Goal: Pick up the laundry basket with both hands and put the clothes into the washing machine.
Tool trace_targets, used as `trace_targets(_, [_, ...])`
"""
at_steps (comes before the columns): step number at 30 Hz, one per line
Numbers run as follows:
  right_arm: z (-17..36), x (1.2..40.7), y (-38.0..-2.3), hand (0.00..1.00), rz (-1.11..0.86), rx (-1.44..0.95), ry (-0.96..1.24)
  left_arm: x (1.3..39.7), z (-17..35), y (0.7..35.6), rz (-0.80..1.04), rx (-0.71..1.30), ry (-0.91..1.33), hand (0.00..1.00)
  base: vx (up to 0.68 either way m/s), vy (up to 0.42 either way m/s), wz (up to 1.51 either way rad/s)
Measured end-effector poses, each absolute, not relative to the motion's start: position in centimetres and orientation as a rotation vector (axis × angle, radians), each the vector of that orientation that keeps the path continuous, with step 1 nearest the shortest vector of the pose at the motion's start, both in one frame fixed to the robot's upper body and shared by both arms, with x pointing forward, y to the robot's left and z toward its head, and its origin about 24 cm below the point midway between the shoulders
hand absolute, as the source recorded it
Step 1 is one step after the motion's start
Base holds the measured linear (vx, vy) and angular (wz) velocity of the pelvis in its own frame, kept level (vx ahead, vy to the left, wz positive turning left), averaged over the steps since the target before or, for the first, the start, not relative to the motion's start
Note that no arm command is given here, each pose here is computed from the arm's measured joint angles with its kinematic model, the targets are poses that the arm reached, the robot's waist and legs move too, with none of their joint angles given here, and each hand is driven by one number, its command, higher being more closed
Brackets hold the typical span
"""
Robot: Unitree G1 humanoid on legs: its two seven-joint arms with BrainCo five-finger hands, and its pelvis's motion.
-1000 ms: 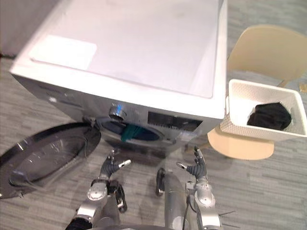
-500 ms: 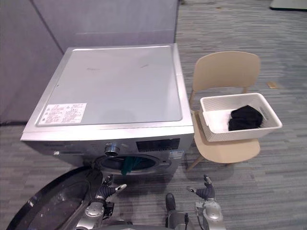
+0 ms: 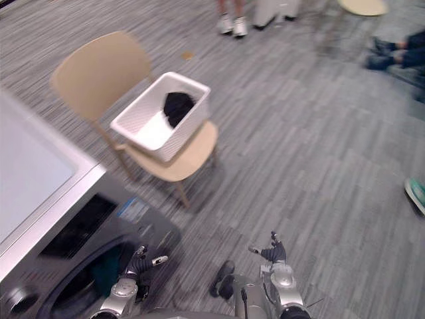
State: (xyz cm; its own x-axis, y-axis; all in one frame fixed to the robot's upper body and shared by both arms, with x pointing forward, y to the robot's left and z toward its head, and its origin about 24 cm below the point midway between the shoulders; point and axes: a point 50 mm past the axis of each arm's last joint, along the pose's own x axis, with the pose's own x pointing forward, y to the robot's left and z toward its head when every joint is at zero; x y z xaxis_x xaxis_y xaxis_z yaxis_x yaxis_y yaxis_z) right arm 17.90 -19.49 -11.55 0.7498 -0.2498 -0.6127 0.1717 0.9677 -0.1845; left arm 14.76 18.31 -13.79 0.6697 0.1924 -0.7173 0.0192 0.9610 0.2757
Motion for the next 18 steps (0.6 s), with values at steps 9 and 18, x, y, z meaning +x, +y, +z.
trace_targets(9, [-11.9,17.5,-20.2,0.00,-0.250,-0.120,0.715,14.6,-13.8,16.3,0.116,0.161,0.819,0.00,0.27,0.047,-1.14])
trace_targets(18, [-11.9,18.7,-18.8,0.00,-0.220,-0.088,0.712,14.6,-13.7,17.3,0.138,0.162,0.818,0.00,0.49,0.125,0.04])
